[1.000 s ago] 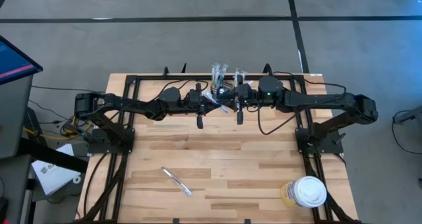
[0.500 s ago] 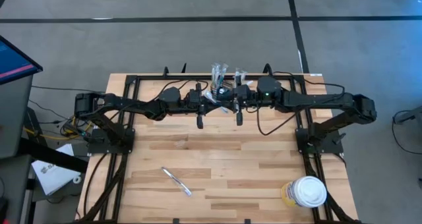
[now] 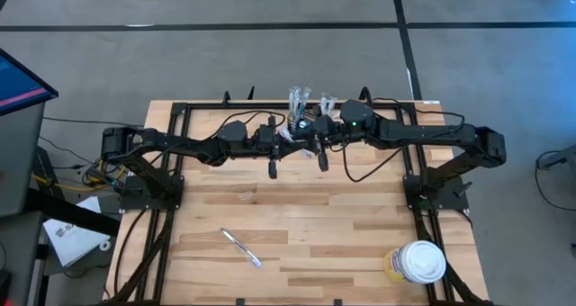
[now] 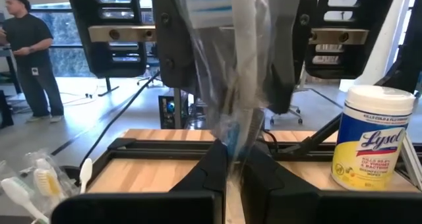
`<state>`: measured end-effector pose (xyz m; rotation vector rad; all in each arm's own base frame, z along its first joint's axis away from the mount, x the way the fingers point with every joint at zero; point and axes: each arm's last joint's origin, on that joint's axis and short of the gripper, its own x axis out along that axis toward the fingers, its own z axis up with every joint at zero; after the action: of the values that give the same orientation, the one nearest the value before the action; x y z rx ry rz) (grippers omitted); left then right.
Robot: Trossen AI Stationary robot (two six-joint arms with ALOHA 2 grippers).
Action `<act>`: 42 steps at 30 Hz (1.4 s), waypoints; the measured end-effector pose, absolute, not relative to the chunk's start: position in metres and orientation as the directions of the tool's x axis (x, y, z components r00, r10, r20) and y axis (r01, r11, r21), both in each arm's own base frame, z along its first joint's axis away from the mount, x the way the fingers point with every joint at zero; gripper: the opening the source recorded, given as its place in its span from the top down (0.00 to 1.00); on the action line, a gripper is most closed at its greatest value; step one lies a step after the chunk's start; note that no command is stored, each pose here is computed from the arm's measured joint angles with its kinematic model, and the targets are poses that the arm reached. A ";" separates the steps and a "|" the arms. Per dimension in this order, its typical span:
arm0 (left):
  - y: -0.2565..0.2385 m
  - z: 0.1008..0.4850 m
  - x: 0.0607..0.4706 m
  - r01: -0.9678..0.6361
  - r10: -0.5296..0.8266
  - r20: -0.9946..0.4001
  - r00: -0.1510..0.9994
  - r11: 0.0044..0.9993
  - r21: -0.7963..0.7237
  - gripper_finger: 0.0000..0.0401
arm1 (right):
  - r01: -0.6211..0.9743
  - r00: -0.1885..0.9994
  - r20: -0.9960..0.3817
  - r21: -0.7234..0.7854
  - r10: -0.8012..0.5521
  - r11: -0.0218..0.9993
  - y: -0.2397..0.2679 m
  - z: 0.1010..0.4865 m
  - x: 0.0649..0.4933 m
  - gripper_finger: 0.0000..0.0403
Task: Pick & Place toothbrushing station
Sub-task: Put the blue toothbrush into the mesh organizer
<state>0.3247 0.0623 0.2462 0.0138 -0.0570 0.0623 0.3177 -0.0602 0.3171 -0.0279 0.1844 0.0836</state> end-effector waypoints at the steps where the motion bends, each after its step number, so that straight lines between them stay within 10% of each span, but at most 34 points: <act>1: 0.062 0.246 0.325 -0.063 0.062 0.058 0.996 0.998 0.012 0.98 | -0.079 0.981 -0.182 -0.024 0.074 0.997 -0.060 0.318 0.318 0.84; 42: 0.066 0.255 0.318 -0.091 0.091 0.058 0.994 0.996 0.010 0.83 | 0.116 0.967 -0.208 -0.160 -0.149 0.980 -0.066 0.335 0.260 1.00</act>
<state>0.3177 0.0658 0.2553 0.0128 -0.0578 0.0912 0.2597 -0.0660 0.3347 -0.1477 0.2214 -0.1345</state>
